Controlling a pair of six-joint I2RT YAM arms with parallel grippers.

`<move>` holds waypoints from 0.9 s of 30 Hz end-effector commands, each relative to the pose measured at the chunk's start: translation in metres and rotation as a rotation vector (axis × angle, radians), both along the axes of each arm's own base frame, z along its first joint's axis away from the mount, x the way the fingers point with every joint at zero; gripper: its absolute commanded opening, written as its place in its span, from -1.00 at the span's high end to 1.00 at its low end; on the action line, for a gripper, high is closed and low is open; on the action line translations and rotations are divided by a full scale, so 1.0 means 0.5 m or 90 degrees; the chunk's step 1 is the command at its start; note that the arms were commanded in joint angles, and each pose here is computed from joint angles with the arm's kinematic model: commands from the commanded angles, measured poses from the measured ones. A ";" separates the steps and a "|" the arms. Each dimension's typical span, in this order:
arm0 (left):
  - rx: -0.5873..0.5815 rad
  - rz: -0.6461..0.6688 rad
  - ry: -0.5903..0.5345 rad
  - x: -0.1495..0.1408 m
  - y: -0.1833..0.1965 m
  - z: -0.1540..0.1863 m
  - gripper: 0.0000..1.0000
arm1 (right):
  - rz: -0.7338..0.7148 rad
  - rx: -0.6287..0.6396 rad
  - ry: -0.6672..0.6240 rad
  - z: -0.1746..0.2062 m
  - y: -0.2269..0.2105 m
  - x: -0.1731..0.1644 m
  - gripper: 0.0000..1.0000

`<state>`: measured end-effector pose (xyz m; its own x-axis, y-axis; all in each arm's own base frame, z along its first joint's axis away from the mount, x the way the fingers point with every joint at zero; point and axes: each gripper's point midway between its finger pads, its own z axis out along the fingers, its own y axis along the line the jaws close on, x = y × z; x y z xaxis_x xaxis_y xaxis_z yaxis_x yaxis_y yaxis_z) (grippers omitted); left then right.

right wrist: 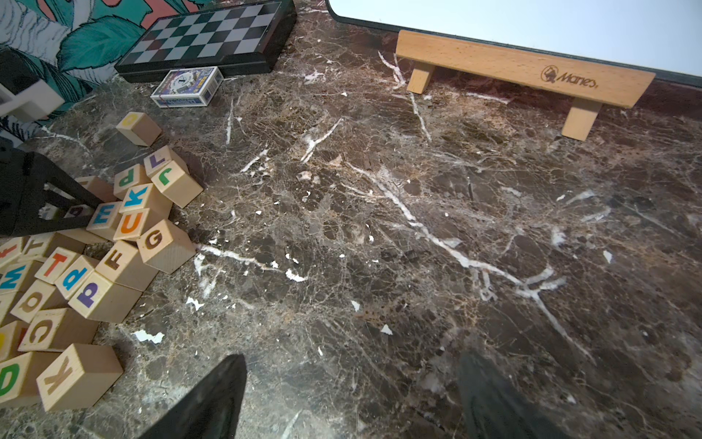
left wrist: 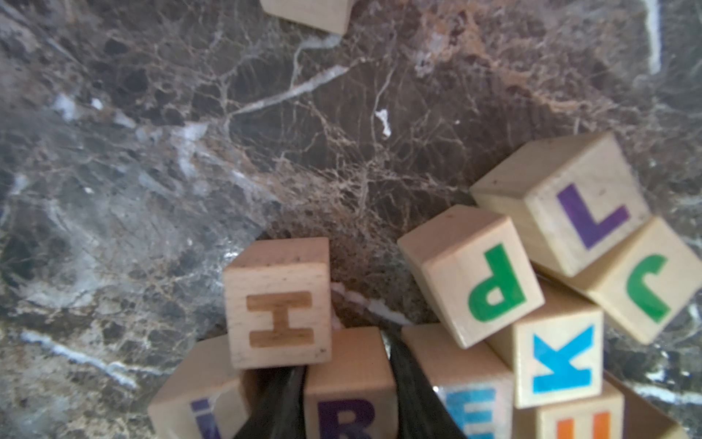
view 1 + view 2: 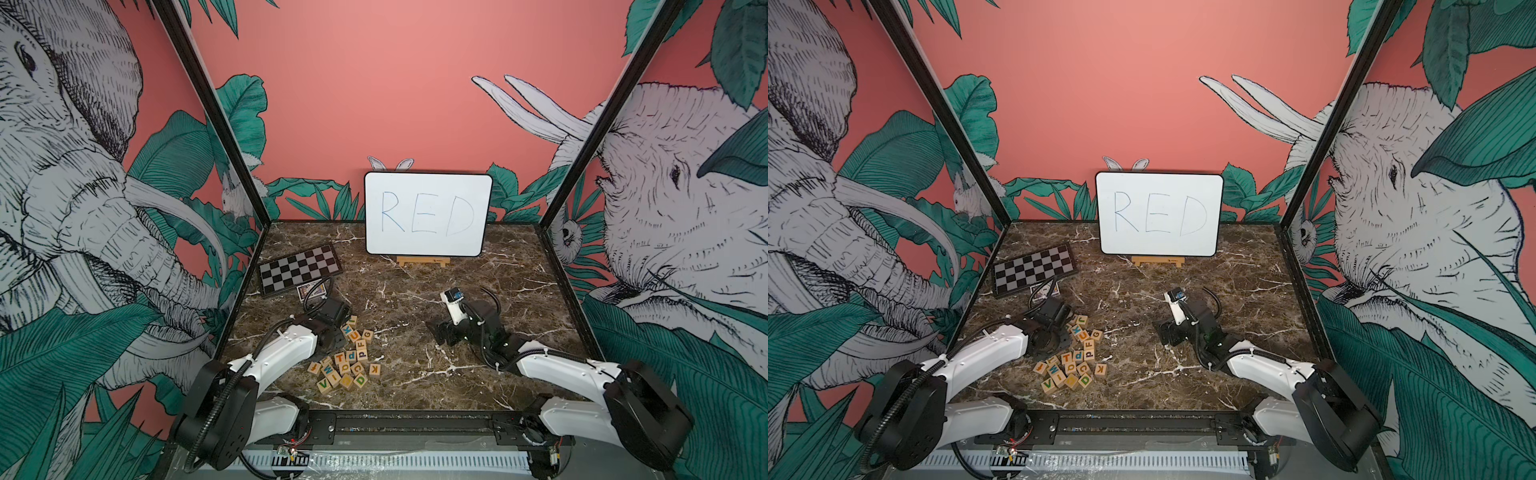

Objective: Assemble the uppercase word "red" with letter blocks
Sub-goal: Pick up the letter block from the center of the board.

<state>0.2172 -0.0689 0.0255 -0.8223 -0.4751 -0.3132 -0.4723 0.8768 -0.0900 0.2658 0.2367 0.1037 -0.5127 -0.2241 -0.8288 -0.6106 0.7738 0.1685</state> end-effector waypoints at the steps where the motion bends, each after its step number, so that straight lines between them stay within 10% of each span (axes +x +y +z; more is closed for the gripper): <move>1: 0.000 0.007 -0.005 0.003 0.000 0.003 0.27 | 0.008 0.014 -0.024 0.033 0.017 0.010 -0.73; 21: 0.074 -0.157 -0.037 0.022 0.008 0.163 0.42 | -0.014 0.014 -0.046 0.050 0.002 0.012 -0.77; 27: -0.051 -0.269 -0.072 0.033 -0.087 0.227 0.49 | 0.021 0.062 -0.072 0.086 -0.003 -0.027 -0.79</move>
